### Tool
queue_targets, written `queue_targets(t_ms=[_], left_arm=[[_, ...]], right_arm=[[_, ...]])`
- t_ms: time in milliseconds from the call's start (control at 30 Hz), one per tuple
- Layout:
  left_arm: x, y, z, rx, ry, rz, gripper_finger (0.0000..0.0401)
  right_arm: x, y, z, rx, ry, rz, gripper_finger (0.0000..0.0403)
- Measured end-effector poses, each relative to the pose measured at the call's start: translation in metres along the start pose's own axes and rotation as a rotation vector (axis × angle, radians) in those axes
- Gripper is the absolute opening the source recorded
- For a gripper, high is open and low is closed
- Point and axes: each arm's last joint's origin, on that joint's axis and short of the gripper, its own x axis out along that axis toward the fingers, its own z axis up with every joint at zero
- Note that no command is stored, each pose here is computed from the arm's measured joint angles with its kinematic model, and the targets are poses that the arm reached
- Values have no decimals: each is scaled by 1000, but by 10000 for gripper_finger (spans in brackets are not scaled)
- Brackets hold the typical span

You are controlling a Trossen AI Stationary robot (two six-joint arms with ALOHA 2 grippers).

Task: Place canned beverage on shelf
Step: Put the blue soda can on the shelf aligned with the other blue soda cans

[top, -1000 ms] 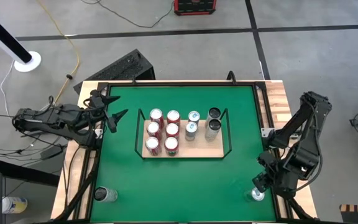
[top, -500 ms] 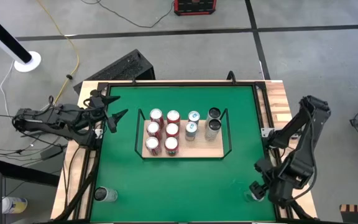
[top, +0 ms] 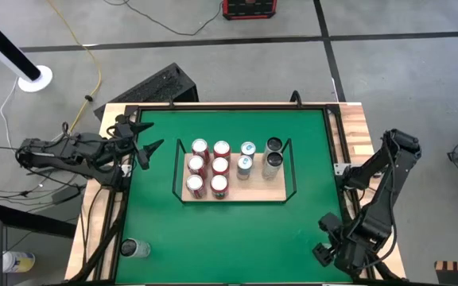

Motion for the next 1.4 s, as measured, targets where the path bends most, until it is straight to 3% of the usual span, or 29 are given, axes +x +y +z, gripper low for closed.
queue_targets(t_ms=[500, 1400], left_arm=[[0, -1, 0, -1, 2, -37, 320], [0, -1, 0, 0, 2, -37, 320]], right_arm=[[1, -6, 4, -3, -41, -63, 397], [-9, -7, 25, 39, -176, -30, 397]])
